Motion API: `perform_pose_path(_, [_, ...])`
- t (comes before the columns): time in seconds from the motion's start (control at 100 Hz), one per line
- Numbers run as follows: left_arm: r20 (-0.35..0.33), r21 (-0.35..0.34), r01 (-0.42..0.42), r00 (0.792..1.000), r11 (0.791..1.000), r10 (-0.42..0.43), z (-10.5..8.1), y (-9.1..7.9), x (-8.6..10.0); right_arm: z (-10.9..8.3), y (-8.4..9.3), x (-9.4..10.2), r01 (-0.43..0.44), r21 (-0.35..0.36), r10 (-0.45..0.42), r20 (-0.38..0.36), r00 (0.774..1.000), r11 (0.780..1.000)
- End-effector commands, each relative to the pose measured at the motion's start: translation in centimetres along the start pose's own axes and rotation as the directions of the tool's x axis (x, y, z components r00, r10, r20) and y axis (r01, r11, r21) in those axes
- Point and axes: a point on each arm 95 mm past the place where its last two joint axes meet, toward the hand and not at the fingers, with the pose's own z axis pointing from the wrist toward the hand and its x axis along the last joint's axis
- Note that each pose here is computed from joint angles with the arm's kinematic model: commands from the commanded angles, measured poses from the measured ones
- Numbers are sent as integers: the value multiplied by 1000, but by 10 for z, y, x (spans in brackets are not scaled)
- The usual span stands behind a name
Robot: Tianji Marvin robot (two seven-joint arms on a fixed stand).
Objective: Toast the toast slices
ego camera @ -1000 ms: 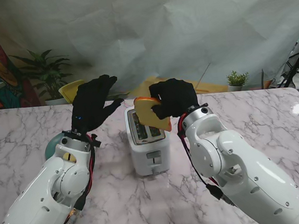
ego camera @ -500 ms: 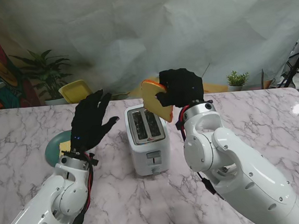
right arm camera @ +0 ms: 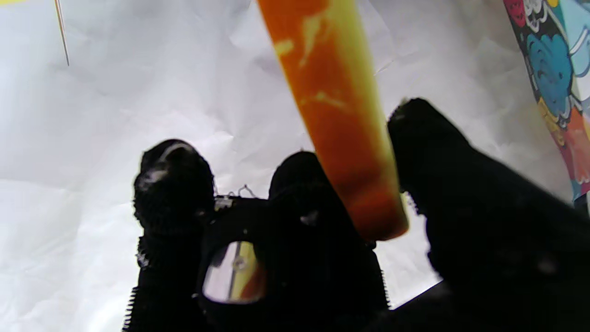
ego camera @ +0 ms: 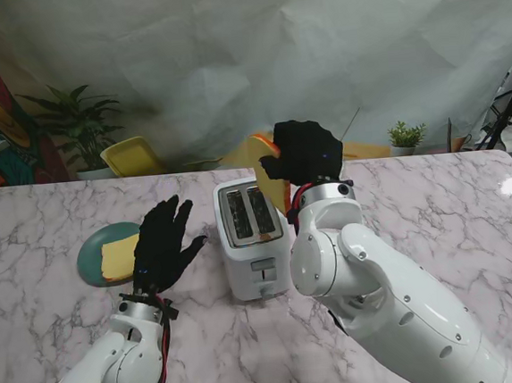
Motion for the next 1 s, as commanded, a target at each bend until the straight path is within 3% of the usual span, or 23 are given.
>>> perform_pose_path(0.0, [8, -20, -8, 1000, 1000, 8, -4, 2, 1, 0, -3, 7, -11, 2, 11, -7, 1000, 1000])
perform_pose_path(0.37, [10, -32, 37, 999, 999, -37, -11, -5, 0, -1, -15, 21, -59, -11, 59, 22, 998, 998])
perform_pose_path(0.54, [17, -99, 154, 988, 983, -153, -14, -8, -1, -1, -17, 25, -72, -26, 72, 21, 997, 997])
perform_pose_path(0.68, [46, -173, 199, 980, 965, -194, -19, -15, 0, 0, -20, 26, -78, -33, 79, 25, 997, 996])
perform_pose_path(0.84, [30, -228, 219, 976, 949, -218, -21, -31, -6, -1, -21, 26, -80, -27, 81, 34, 996, 996])
perform_pose_path(0.99, [-69, -320, 134, 984, 938, -164, -13, -70, -14, -1, -23, 26, -81, -26, 82, 41, 996, 996])
